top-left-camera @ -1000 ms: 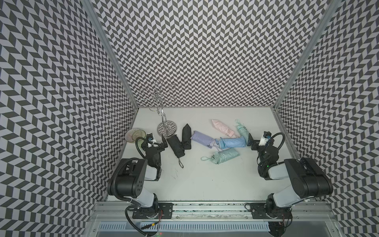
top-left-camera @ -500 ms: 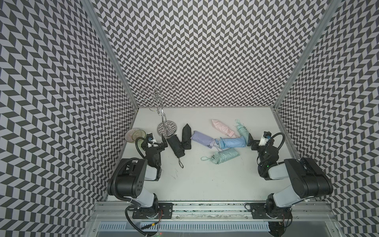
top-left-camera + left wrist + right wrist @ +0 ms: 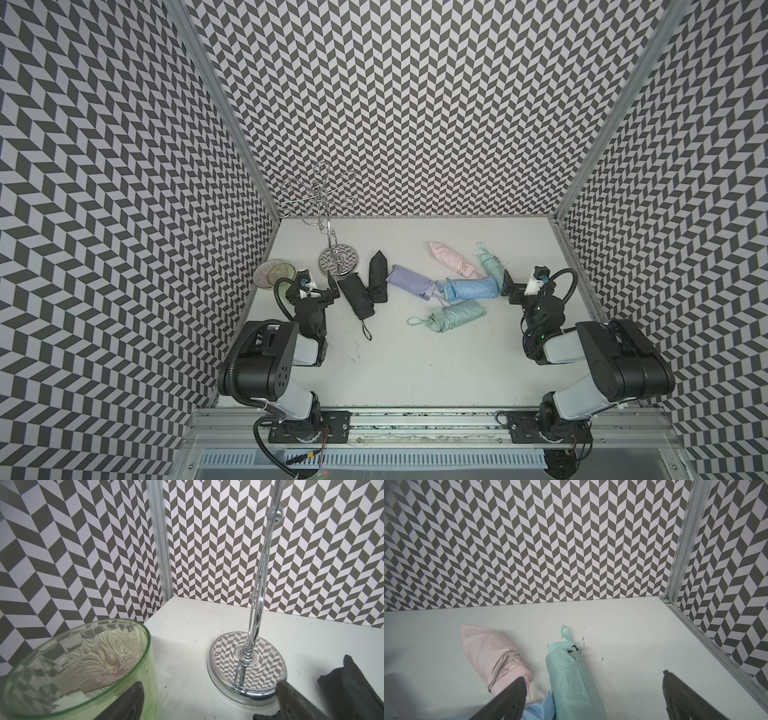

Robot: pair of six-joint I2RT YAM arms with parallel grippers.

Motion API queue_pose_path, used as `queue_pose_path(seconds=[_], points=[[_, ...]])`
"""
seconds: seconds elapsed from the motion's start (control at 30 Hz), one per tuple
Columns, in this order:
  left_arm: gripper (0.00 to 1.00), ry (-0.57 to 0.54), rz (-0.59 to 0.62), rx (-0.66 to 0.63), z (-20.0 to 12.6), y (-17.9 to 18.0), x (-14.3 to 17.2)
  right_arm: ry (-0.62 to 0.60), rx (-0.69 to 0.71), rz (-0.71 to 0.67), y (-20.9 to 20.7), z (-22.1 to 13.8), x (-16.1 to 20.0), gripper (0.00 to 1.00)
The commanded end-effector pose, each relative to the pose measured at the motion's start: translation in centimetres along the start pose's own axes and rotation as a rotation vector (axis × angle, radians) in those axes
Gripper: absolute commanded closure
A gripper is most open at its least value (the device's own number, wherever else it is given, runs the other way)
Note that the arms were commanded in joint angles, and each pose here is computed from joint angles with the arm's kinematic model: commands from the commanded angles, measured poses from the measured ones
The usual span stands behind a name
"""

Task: Take umbrellas out of sleeves
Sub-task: Pick up the umbrella from the center of the board.

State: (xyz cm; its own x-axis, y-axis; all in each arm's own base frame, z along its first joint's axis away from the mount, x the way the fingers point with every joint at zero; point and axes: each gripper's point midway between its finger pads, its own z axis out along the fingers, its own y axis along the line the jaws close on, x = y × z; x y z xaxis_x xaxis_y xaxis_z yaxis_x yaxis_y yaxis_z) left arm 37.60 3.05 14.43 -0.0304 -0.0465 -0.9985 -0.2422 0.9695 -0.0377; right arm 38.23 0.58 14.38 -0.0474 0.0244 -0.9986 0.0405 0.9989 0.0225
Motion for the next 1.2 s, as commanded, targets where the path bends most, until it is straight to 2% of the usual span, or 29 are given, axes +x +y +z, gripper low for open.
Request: queue_pose_path(seconds=[0.0,0.47,0.6,0.67,0.8,0.93,1.17], points=[[0.0,-0.035,-0.01,-0.013,-0.2,0.2,-0.7,-0.061,0.009,0.012,-0.2,0.0,-1.3,0.0],[0.0,-0.038,-0.005,0.013,-0.2,0.0,-1.0,-0.032,0.012,0.011,-0.2,0.2,-1.0,0.0],[0.0,-0.033,0.002,0.04,-0.3,-0.5,-1.2,-0.005,0.104,0.045,-1.7,0.9,-1.9,0.0],[0.0,-0.054,-0.005,0.005,-0.3,0.1,-2.1,0.024,0.129,0.05,-2.1,1.4,-2.3,0.0],[0.01,0.028,0.007,-0.056,1.5,0.3,-2.9,0.044,0.174,0.076,-2.8,1.9,-3.9,0.0],[0.01,0.093,0.087,-0.078,2.2,-1.2,-3.5,0.075,0.202,0.128,-3.1,2.1,-5.9,0.0],[0.0,0.166,0.064,-0.087,1.4,-1.9,-5.2,0.186,0.111,0.189,-1.1,3.3,-8.9,0.0]])
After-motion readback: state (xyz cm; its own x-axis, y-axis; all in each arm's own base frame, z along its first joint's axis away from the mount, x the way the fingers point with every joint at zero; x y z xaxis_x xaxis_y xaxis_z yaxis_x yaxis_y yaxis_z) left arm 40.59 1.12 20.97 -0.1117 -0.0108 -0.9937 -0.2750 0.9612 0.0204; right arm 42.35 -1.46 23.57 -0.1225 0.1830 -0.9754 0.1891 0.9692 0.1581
